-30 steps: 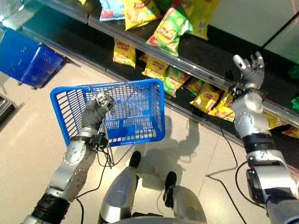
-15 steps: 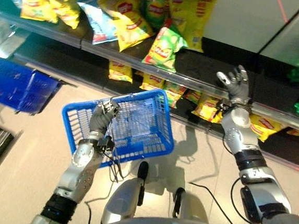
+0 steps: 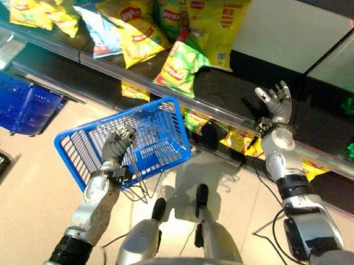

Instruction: Pick up the snacks into the basket

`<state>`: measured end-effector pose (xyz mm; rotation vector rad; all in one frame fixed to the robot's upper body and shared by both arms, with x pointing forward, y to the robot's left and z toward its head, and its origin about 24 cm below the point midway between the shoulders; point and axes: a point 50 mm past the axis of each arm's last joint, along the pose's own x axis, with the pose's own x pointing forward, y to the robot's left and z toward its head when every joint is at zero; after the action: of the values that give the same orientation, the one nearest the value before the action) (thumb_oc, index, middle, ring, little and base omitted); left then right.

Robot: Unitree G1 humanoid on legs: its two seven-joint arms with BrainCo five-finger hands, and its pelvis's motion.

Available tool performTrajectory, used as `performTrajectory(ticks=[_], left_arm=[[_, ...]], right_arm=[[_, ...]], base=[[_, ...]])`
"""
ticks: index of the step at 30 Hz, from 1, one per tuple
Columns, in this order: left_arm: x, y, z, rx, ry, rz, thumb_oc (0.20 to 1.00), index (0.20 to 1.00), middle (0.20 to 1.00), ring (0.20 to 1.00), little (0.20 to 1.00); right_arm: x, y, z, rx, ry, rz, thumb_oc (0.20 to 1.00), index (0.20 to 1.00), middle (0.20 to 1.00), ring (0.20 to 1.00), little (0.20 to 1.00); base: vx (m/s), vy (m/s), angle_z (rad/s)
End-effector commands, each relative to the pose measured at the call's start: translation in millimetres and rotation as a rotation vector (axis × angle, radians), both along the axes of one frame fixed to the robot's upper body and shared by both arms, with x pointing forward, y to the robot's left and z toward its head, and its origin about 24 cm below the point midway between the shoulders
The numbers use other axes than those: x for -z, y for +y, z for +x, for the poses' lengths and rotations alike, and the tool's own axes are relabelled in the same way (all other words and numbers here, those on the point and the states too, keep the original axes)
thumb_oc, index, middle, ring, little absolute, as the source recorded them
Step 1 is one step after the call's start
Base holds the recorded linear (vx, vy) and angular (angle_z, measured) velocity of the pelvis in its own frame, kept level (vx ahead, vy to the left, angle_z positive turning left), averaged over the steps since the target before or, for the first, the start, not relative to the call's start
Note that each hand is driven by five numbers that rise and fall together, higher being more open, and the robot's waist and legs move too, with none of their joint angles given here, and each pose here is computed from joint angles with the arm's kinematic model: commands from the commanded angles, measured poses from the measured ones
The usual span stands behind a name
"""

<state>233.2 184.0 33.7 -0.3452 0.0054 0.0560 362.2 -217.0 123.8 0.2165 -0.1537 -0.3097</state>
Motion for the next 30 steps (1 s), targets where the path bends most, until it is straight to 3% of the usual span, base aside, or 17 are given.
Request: performTrajectory(ticks=[1,6,11,23,30], left_arm=[[-62,-9,8,0.073,-0.33,0.034,0.2,0.2,0.2,0.2,0.2],[-68,-17,9,0.114,-0.355,0.024,0.2,0.2,0.2,0.2,0.2],[-72,-21,9,0.138,-0.362,0.048,0.2,0.2,0.2,0.2,0.2],[-70,-29,13,0.111,-0.342,0.036,0.2,0.2,0.2,0.2,0.2],[-77,-30,14,0.101,-0.371,0.018,0.2,0.2,0.2,0.2,0.2]], right_arm=[[-38,8,7,-0.018,-0.139,-0.058,1.0,1.0,1.0,1.0,1.0],[-55,-8,7,0.026,-0.18,-0.096,1.0,1.0,1.0,1.0,1.0],[-67,2,13,0.005,-0.199,-0.089,1.0,1.0,1.0,1.0,1.0],[-71,68,19,-0.222,-0.227,0.045,1.0,1.0,1.0,1.0,1.0],[-75,89,29,-0.245,-0.198,0.117,1.0,1.0,1.0,1.0,1.0]], base=[[0.06,-0.157,0.28],[0.0,-0.147,0.72],[0.02,0.032,0.04],[0.0,0.049,-0.01],[-0.01,0.038,0.06]])
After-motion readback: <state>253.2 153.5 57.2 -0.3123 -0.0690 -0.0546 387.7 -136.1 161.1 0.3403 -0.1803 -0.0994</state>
